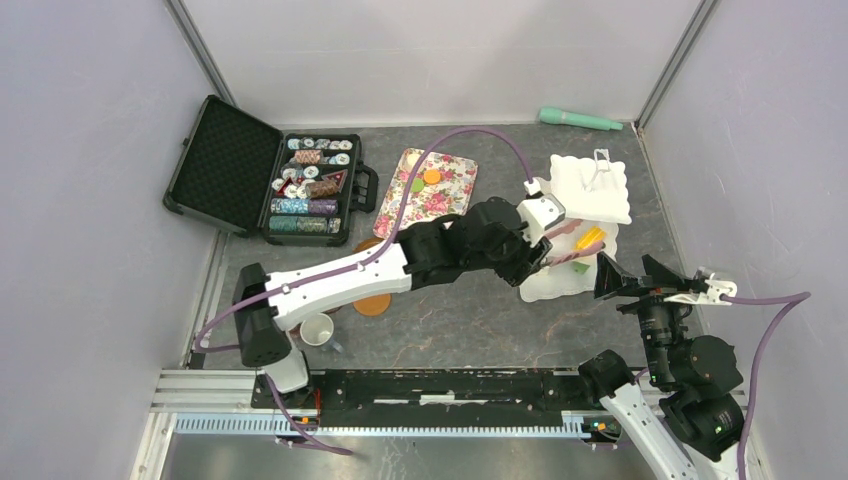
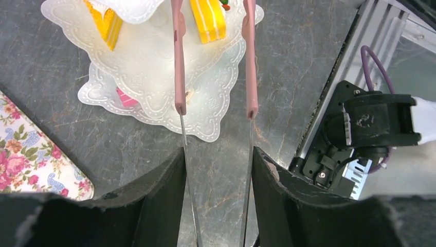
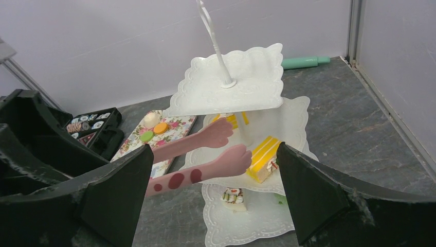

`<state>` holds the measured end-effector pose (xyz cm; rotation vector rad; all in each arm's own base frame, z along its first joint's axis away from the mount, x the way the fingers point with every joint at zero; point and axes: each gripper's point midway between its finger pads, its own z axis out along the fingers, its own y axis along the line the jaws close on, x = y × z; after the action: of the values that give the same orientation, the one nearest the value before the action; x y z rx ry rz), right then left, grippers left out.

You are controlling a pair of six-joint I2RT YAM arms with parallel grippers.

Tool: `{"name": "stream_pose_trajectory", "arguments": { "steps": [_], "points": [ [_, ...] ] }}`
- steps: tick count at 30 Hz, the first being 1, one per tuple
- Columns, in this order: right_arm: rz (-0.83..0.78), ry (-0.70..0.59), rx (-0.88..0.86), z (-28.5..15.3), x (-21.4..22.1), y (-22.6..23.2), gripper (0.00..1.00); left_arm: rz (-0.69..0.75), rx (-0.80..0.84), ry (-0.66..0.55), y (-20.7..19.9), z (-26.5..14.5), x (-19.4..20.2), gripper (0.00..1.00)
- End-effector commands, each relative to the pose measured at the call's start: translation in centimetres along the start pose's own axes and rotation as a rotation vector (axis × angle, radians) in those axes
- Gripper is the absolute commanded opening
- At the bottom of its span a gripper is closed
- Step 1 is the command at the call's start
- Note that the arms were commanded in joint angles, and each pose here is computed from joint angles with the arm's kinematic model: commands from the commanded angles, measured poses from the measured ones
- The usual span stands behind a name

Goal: Serve the afternoon tea

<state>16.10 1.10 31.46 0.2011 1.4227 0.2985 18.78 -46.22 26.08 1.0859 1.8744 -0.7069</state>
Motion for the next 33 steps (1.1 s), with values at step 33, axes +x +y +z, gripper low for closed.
{"name": "stream_pose_trajectory", "arguments": {
  "steps": [33],
  "points": [
    [0.019,-0.030,-0.039,0.9,0.6,0.8,0.98,-0.425,-0.921,-0.204,28.6,-14.0,6.6,0.57]
  ]
}}
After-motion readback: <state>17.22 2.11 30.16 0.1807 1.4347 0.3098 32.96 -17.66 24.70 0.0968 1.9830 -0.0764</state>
